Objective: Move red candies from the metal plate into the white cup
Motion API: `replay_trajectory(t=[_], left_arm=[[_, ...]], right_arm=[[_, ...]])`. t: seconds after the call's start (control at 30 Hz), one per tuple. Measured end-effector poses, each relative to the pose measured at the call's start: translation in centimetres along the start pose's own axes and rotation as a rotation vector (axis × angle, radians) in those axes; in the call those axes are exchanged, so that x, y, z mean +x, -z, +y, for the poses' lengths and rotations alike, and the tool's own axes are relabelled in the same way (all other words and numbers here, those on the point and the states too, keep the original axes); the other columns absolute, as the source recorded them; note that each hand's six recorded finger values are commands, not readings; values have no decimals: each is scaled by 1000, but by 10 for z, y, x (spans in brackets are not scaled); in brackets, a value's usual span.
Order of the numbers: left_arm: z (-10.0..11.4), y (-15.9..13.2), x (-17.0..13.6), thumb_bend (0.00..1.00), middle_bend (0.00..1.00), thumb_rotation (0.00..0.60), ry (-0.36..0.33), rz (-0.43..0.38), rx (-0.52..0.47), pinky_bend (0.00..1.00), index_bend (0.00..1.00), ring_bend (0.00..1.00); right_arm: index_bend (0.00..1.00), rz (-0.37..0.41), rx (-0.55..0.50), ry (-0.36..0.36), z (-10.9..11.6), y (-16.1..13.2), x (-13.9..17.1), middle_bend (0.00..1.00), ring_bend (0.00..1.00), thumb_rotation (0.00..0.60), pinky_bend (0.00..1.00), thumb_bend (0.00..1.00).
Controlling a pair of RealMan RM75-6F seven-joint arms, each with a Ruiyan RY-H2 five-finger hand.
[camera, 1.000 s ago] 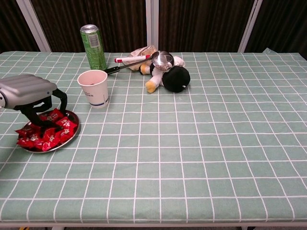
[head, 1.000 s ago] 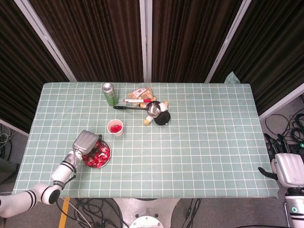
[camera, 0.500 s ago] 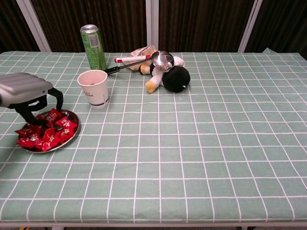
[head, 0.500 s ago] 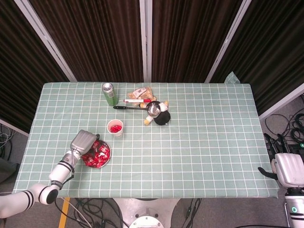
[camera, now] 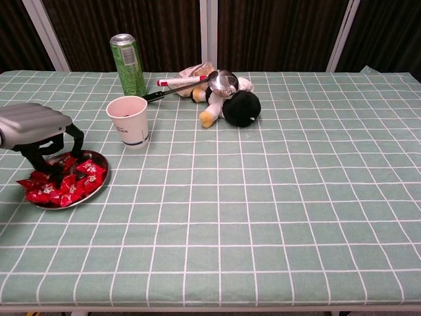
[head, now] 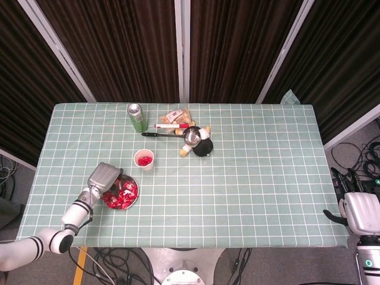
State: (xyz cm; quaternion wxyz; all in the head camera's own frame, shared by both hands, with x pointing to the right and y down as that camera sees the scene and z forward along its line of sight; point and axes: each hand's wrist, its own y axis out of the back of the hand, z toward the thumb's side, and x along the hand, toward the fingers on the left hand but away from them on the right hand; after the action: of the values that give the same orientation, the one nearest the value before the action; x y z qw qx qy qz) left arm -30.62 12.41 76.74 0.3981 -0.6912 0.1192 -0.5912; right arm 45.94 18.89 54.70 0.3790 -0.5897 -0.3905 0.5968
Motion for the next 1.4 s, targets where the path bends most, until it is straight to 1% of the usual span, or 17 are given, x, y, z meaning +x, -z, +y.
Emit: replay_trajectory(t=[0.3,0.5,0.6,0.7,0.83,0.87,0.93,1.0,1.17,1.4], left_arm=[[0,-2,-2,396,986,600,-5,-5,-18,1000,658,947],[12,-3,-7,411,988,600,-38,-14,-56,1000,667,948],[25,-5,-11,411,988,600,-75,-24,-80,1000,666,948],[44,-7,-16,410,988,600,-124,-34,-109,1000,663,948],[75,-9,-18,410,988,600,-192,-48,-159,1000,661,947],[85,-10,-17,409,988,600,-210,-55,-172,1000,660,947],[96,-13,-14,409,988,600,-230,-65,-181,1000,660,947],[105,-17,-8,409,988,600,-239,-75,-185,1000,660,947],[122,-29,10,409,987,600,-241,-91,-199,1000,658,947],[128,-44,33,410,986,600,-212,-99,-191,1000,657,947]], right_arm=[[24,2,-3,1,1,-1,0,194,5,600,269,16],[24,3,-5,4,2,0,-1,194,5,600,270,17],[24,3,-6,1,1,0,-1,195,5,600,269,16],[24,7,-6,-7,-1,0,1,196,5,600,269,16],[24,19,-9,-16,-4,-1,1,194,5,600,268,17],[24,24,-9,-20,-5,-3,1,189,3,600,260,17],[24,39,-12,-29,-7,-6,1,178,0,600,226,19],[25,59,-15,-41,-10,-9,2,170,0,600,190,19],[24,106,-14,-65,-14,-18,4,162,0,600,159,22],[24,142,-11,-71,-13,-27,3,151,0,600,142,22]])
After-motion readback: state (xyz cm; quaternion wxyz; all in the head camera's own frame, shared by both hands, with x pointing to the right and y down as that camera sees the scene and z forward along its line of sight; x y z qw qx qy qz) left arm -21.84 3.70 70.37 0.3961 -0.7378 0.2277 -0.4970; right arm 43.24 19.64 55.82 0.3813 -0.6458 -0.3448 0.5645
